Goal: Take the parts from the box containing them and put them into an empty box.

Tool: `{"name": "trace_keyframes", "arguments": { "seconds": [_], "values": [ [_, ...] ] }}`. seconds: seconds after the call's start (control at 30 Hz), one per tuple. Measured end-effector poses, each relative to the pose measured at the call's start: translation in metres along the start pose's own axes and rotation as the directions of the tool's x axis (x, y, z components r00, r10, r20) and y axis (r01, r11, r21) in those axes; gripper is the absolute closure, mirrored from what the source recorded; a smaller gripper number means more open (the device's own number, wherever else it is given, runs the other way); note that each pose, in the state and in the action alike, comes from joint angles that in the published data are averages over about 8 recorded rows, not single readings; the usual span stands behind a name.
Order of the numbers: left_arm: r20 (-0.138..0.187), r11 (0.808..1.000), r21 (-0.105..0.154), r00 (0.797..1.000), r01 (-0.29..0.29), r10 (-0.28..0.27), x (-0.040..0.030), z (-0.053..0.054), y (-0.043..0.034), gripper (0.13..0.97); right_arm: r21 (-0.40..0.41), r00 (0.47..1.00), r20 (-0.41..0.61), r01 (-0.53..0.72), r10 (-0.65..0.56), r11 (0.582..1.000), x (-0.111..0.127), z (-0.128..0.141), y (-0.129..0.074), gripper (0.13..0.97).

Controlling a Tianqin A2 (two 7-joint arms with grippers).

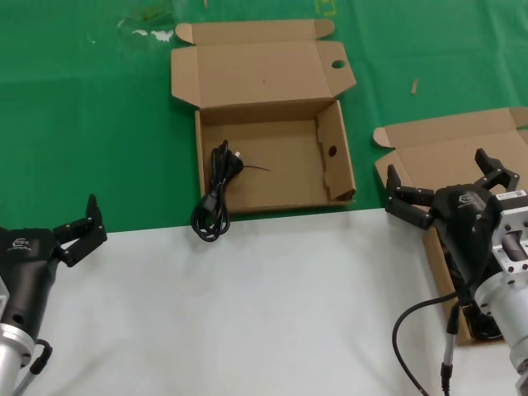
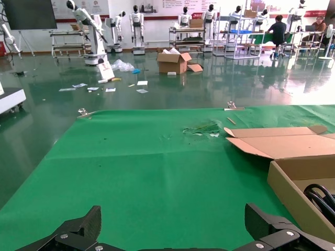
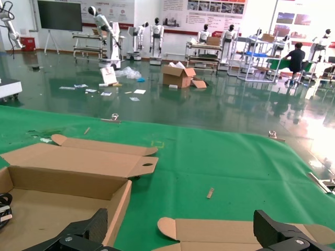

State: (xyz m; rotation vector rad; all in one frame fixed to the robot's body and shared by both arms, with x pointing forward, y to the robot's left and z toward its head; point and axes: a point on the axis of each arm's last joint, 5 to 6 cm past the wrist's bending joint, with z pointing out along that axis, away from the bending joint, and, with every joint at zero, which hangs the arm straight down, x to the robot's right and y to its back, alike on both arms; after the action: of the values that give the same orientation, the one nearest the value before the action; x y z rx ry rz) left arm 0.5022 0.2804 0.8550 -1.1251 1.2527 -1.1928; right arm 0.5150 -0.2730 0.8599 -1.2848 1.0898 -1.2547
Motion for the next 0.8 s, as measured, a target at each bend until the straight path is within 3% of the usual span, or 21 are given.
{"name": "trace_keyframes", "arguments": {
  "seconds": [0.8],
  "values": [
    [0.0, 1.0, 0.0, 1.0, 0.0, 0.0, 0.0, 0.0, 0.0, 0.132, 0.0, 1.0, 0.0, 0.0, 0.0, 1.0, 0.0, 0.0, 0.0, 0.13]
  ]
}}
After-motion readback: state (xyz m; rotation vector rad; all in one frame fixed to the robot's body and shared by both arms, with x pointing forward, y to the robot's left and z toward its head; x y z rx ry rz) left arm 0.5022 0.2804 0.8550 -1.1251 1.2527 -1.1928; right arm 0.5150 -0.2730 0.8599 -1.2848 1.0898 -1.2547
